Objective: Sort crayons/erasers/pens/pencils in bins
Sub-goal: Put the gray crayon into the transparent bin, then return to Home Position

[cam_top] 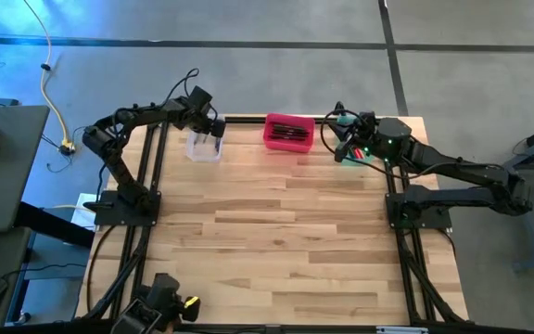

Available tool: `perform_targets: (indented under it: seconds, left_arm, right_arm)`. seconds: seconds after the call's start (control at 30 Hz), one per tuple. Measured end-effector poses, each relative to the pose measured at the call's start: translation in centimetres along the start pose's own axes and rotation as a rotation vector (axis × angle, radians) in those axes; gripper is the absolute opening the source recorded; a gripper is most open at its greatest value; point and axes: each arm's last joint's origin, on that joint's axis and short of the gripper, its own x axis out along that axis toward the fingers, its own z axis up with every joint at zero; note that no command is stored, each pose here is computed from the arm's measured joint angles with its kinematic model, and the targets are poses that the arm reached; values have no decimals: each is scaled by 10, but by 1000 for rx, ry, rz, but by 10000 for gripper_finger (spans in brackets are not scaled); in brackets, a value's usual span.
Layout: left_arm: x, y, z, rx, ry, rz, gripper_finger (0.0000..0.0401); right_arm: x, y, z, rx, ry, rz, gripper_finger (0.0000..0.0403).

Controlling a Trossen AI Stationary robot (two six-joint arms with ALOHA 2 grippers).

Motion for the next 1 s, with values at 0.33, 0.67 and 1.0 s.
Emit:
perform_targets:
  seconds: [0.33, 0.67, 1.0]
  left_arm:
    - [12, 3, -3, -25, 34, 41, 17]
    - [11, 2, -2, -19, 32, 21, 75]
    - [-36, -18, 1, 154, -92, -106, 44]
  right_arm:
    - [0, -1, 1, 10, -11, -31, 0]
    - [0, -2, 0, -6, -3, -39, 0]
    - [0, -2, -1, -25, 7, -41, 0]
